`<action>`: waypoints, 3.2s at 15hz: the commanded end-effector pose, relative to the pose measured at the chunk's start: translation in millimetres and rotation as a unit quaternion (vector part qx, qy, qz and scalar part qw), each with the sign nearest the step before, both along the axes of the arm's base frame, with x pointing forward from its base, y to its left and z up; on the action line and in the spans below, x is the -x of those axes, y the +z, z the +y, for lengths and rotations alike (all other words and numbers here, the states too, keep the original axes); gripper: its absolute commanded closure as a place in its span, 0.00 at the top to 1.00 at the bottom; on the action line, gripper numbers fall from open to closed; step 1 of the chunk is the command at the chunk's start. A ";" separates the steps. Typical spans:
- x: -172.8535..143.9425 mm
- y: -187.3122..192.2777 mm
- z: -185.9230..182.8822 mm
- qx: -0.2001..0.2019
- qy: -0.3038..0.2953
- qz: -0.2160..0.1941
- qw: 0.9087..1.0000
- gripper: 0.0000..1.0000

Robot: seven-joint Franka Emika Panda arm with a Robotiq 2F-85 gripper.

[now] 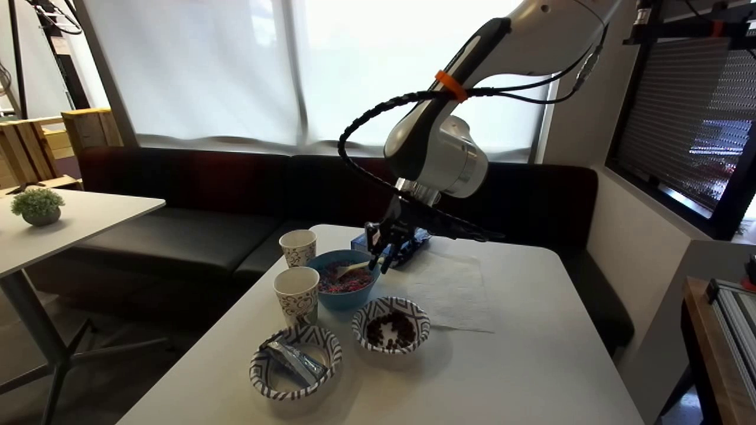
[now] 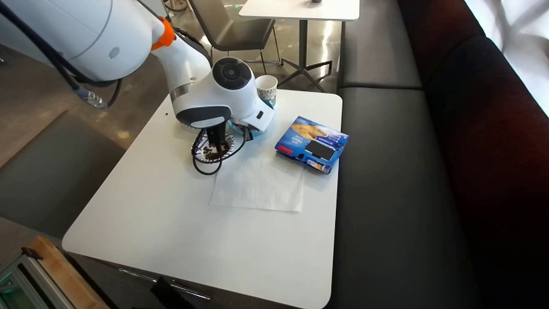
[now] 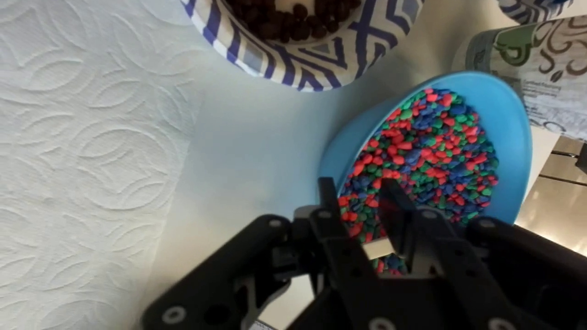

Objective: Move the blue bowl and the paper cups to the front

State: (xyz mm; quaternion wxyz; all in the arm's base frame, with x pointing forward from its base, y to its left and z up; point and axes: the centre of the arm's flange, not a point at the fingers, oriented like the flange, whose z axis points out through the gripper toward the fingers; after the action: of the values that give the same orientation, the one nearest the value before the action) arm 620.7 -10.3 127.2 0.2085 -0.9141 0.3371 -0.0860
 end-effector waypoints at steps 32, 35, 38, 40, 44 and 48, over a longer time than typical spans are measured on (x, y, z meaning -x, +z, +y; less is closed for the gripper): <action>61.1 -7.3 -25.5 -0.005 -0.048 -0.045 0.998 0.01; 80.5 -5.2 -37.2 -0.006 -0.062 -0.042 0.997 0.01; 102.8 -7.4 -43.4 -0.013 -0.045 -0.030 0.998 0.01; 117.2 -9.3 -43.3 -0.020 -0.020 -0.023 0.999 0.01; 140.7 -14.8 -37.4 -0.025 0.024 -0.019 0.999 0.01; 162.5 -17.2 -29.4 -0.019 0.075 -0.006 0.997 0.01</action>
State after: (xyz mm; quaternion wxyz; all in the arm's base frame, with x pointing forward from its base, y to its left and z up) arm 484.5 -45.7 101.7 0.2354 -0.9200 0.3000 -0.0904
